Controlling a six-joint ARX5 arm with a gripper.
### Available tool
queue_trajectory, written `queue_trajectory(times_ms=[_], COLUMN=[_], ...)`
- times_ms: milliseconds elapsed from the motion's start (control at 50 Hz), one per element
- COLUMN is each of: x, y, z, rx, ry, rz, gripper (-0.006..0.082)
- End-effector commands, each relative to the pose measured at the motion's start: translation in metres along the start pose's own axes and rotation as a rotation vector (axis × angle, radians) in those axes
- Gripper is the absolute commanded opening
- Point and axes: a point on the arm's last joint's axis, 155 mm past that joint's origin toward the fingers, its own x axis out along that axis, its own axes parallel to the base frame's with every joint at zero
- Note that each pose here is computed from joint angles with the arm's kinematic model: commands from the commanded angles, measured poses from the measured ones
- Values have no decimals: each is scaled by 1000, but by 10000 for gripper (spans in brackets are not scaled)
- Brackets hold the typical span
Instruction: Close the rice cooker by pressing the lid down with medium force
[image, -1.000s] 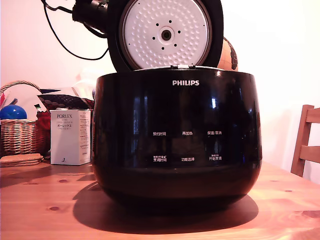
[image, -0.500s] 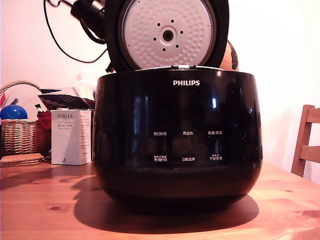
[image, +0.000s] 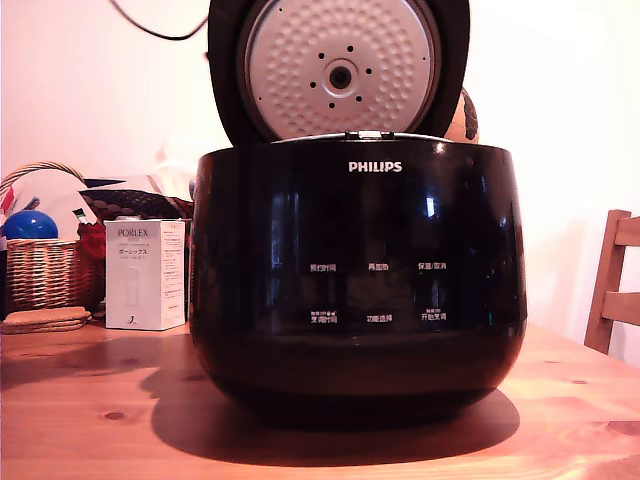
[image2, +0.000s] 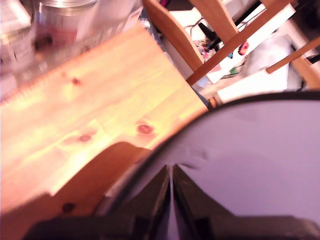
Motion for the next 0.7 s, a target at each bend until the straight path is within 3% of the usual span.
queue_trajectory(times_ms=[0, 420, 680], x=[11, 12, 12], y=[-3, -35, -34], z=[-4, -1, -7], rx=[14, 69, 44], ry=[21, 4, -21], rz=[-11, 19, 47], gripper=[-19, -19, -19])
